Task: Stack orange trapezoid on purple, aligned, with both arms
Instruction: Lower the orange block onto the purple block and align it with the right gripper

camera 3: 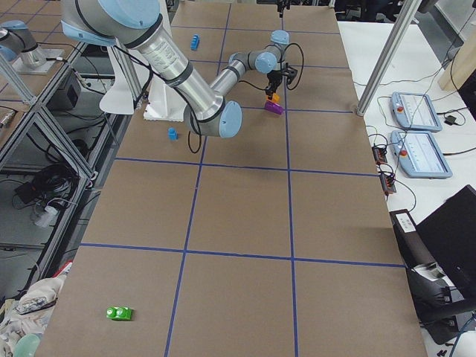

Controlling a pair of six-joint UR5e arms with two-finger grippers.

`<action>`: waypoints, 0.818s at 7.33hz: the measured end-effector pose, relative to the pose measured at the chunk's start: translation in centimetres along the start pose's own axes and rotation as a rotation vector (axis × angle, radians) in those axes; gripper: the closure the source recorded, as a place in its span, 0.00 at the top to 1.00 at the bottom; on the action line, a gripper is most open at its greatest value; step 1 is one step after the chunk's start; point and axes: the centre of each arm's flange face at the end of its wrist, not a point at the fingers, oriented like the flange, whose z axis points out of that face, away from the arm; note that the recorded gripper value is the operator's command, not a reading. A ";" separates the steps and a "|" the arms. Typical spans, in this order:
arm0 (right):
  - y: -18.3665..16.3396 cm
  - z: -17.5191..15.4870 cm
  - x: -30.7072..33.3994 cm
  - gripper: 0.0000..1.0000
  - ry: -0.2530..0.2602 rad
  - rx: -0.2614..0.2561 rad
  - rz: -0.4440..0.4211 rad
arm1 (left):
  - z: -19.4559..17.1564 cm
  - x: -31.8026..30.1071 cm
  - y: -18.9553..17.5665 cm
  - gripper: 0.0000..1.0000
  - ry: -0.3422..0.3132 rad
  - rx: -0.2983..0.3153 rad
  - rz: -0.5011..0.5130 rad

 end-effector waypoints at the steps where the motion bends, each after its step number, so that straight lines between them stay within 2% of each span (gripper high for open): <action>1: 0.0 0.0 0.0 0.00 0.000 0.000 0.001 | 0.1 0.0 0.1 1.00 0.000 -0.001 -0.001; 6: -0.3 1.2 0.3 0.00 0.019 0.006 0.002 | 0.3 -0.1 0.3 1.00 0.002 0.001 0.001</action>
